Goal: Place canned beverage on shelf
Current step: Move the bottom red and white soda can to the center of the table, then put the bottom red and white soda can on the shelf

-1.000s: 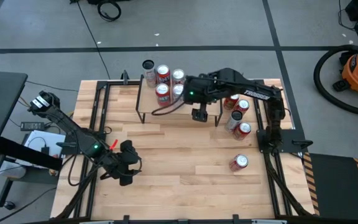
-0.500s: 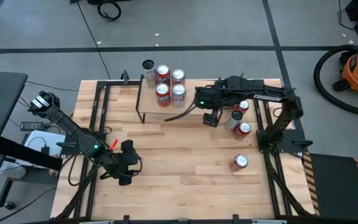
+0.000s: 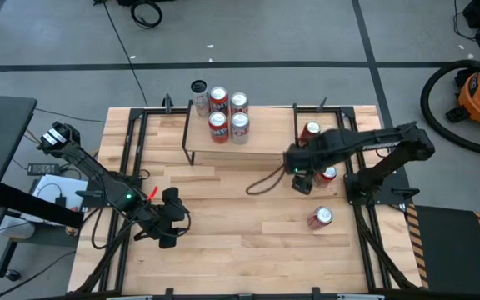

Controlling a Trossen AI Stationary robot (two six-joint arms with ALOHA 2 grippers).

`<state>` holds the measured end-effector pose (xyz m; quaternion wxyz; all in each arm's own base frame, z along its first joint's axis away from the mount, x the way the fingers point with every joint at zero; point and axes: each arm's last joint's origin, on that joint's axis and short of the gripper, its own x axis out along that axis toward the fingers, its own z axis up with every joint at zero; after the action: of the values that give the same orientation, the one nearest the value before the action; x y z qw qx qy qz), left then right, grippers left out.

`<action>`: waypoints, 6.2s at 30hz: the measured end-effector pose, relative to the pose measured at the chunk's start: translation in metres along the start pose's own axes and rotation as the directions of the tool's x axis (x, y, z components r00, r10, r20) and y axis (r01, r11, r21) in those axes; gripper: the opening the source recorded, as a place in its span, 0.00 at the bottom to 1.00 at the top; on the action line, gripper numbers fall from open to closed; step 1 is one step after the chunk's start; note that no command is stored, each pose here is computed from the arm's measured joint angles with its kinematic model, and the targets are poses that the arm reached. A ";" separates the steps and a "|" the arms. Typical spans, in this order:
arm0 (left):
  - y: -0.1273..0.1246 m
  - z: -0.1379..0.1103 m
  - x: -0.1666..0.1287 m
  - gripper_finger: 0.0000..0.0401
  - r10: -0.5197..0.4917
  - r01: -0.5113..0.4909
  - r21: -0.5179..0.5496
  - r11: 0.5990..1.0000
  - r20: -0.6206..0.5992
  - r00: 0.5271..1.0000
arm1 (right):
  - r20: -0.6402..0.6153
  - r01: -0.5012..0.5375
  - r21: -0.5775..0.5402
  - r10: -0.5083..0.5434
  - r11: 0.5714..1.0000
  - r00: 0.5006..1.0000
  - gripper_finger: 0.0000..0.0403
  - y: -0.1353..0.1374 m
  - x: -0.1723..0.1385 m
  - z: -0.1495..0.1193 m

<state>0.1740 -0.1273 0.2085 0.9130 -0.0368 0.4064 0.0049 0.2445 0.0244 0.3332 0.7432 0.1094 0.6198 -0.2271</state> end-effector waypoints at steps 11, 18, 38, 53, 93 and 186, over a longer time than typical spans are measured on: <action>0.000 0.000 0.000 0.69 -0.001 0.001 0.082 0.997 0.003 1.000 | -0.233 -0.065 0.143 0.098 0.987 0.968 0.96 0.038 0.034 -0.035; 0.002 0.001 0.001 0.69 -0.002 0.002 0.095 0.995 -0.001 1.000 | -0.244 -0.061 0.161 0.100 0.985 0.965 0.96 0.054 0.048 -0.057; 0.001 0.001 0.001 0.69 -0.012 0.013 0.091 0.996 -0.009 1.000 | -0.214 0.048 0.169 -0.011 0.984 0.977 0.88 0.056 0.024 -0.105; 0.001 0.001 0.001 0.69 -0.015 0.016 0.089 0.996 -0.010 1.000 | -0.209 -0.043 0.159 0.076 0.986 0.975 0.86 0.071 0.016 -0.125; 0.001 0.001 0.001 0.69 -0.016 0.017 0.090 0.996 -0.010 1.000 | 0.135 -0.257 0.047 0.249 0.965 0.959 0.86 0.093 0.105 -0.125; 0.058 0.061 0.123 0.69 0.406 -0.328 -0.257 0.909 0.370 0.835 | 0.447 -0.006 -0.139 0.068 0.990 0.892 0.96 0.146 0.138 -0.002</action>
<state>0.2988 -0.0674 0.1541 0.9527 -0.0394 0.1999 0.2255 0.3296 0.1254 0.1816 0.8764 0.0157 0.4422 -0.1899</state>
